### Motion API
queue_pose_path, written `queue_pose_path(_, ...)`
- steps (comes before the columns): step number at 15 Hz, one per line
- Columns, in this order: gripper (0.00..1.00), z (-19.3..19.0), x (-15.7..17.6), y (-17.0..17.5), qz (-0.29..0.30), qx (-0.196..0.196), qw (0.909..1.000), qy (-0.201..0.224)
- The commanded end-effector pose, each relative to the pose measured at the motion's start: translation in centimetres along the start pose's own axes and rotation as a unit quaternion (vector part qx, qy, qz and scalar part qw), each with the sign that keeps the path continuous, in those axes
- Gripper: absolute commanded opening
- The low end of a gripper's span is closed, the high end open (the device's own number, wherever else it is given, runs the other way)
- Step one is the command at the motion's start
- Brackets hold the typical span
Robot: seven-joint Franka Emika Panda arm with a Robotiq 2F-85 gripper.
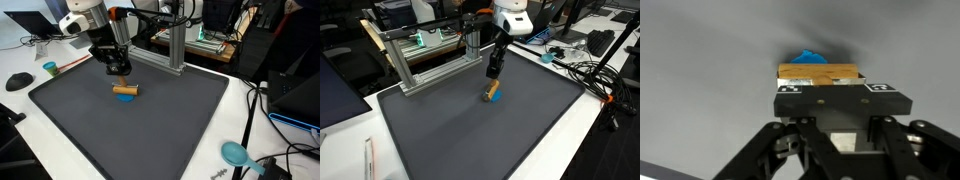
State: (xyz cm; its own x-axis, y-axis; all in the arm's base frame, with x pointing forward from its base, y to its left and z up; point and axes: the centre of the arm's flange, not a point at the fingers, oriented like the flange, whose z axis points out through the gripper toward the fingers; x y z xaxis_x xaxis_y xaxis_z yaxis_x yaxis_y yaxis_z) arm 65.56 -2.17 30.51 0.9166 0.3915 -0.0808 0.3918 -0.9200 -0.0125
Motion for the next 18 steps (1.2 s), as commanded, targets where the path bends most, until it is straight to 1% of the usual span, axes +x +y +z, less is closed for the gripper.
queue_pose_path(1,0.22,3.9,0.0,-0.2,-0.013,0.021,0.9984,-0.052)
queue_pose_path(6,0.22,3.7,-0.3,0.0,-0.014,0.022,0.9973,-0.069)
queue_pose_path(7,0.22,3.3,-0.6,0.1,-0.005,0.019,0.9974,-0.069)
queue_pose_path(8,0.22,2.6,-0.9,0.3,0.006,0.022,0.998,-0.059)
queue_pose_path(11,0.22,-0.4,-3.1,1.2,0.045,0.013,0.9984,-0.031)
queue_pose_path(14,0.22,-2.5,-5.9,2.2,0.079,0.011,0.9965,-0.025)
queue_pose_path(17,0.22,-5.5,-8.9,3.0,0.121,0.014,0.9925,-0.003)
queue_pose_path(18,0.22,-6.5,-9.7,3.1,0.137,0.009,0.9905,0.006)
